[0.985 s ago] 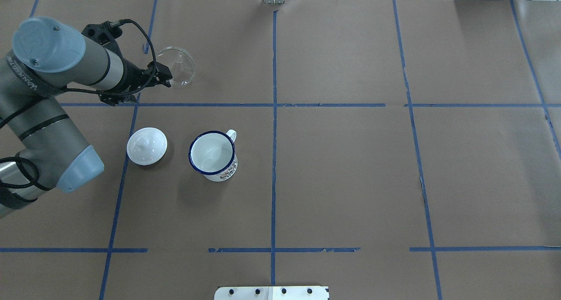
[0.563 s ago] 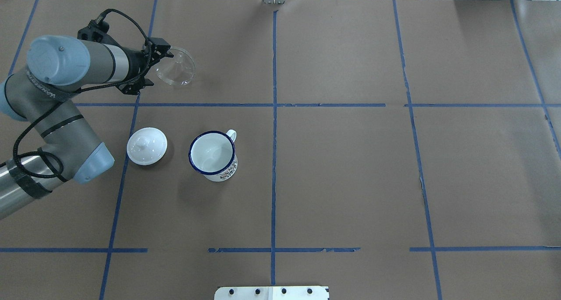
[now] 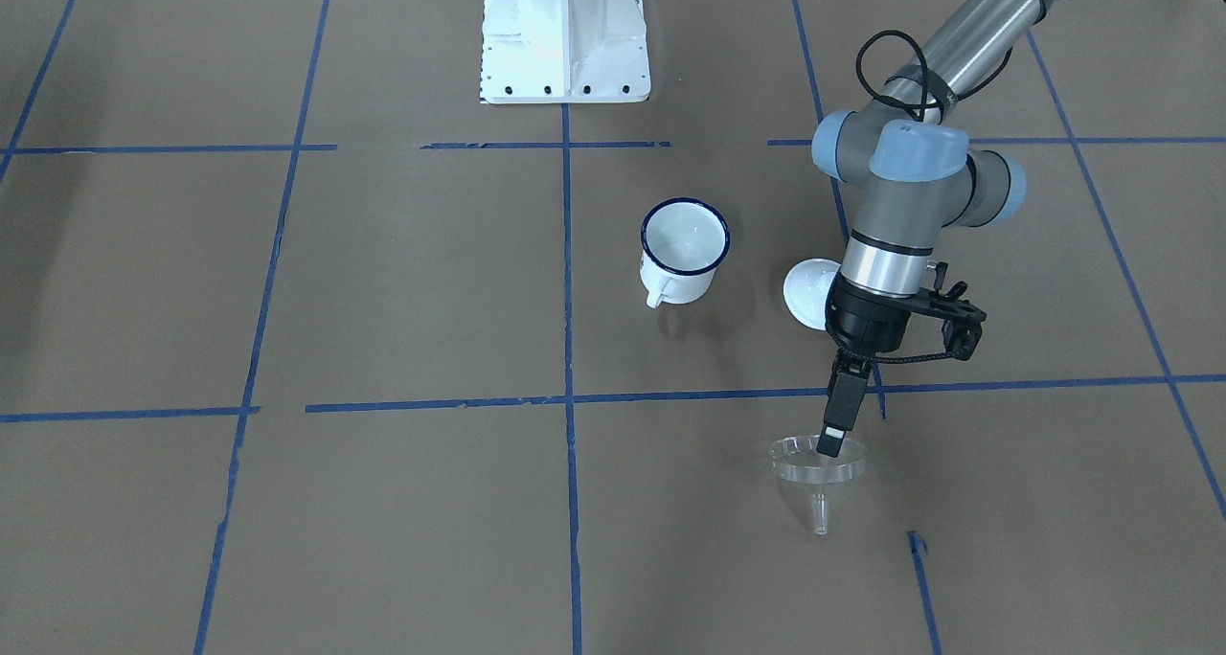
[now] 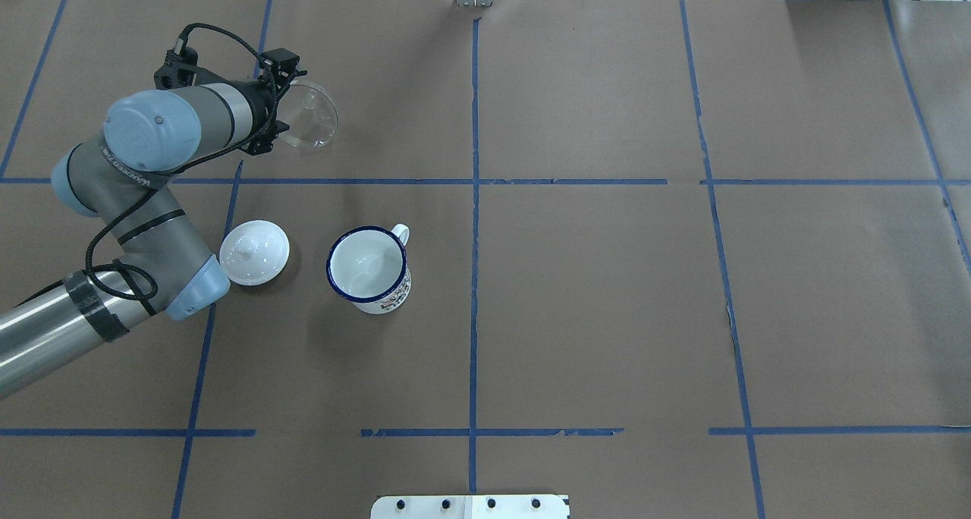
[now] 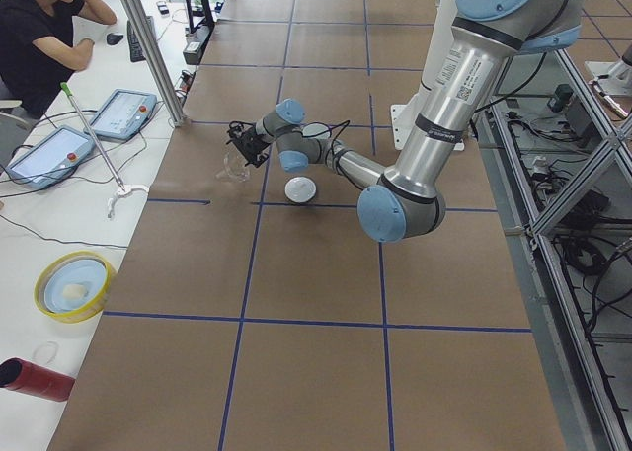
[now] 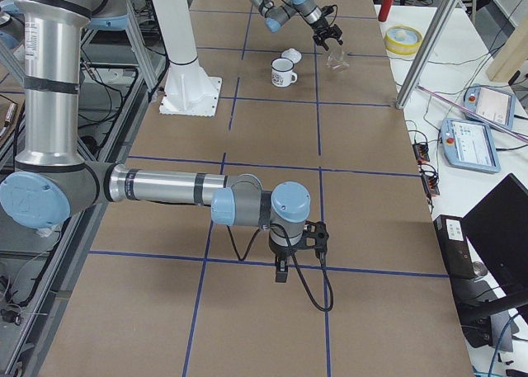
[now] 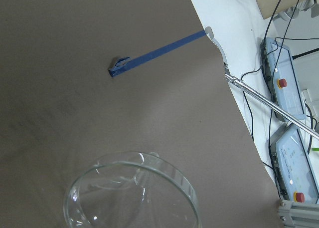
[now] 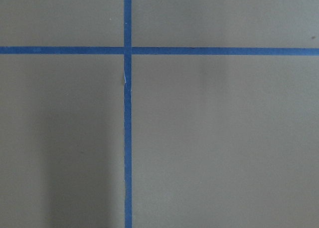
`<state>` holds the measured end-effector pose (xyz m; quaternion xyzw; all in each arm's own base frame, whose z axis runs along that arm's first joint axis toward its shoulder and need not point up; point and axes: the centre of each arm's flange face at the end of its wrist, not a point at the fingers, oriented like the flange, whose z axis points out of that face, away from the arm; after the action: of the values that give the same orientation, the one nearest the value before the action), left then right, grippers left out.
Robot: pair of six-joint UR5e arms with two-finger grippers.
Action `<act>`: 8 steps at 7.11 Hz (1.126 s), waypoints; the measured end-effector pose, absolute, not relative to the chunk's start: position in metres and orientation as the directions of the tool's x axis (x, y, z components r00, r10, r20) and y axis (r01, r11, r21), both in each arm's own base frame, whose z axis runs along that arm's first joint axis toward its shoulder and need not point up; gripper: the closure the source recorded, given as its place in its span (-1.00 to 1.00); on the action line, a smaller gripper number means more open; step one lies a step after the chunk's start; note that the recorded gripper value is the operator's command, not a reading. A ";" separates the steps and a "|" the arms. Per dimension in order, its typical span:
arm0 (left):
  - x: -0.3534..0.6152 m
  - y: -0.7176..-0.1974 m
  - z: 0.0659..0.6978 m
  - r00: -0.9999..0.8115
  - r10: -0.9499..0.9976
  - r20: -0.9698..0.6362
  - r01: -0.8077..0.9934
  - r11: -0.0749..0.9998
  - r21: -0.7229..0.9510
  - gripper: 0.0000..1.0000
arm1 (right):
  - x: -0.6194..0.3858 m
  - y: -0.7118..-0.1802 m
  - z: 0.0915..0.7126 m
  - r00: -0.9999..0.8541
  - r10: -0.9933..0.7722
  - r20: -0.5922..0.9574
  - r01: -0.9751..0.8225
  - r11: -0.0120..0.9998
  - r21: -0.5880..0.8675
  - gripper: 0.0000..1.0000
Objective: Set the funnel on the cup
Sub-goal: 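Reach the left gripper to the clear glass funnel and grasp it, then lift the clear glass funnel off the table with the left gripper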
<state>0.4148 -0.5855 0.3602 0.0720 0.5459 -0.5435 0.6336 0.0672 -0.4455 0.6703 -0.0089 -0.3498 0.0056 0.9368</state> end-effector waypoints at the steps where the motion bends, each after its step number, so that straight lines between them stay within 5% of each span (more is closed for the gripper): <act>1: 0.421 -0.591 0.360 -0.201 -0.619 -0.759 0.767 0.383 -0.515 -1.00 | 0.067 -0.445 0.671 0.755 0.017 0.655 -0.004 1.000 -0.021 -1.00; 3: 0.435 -0.601 0.359 -0.215 -0.637 -0.740 0.767 0.359 -0.532 -0.94 | 0.067 -0.445 0.670 0.755 0.017 0.655 -0.004 1.000 -0.021 -1.00; 8: 0.442 -0.615 0.367 -0.242 -0.612 -0.753 0.786 0.331 -0.522 0.44 | 0.067 -0.445 0.671 0.755 0.017 0.655 -0.004 1.000 -0.021 -1.00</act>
<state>0.4422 -0.6147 0.3668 0.0804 0.5413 -0.5726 0.6105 0.0671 -0.4453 0.6706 -0.0092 -0.3498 0.0058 0.9368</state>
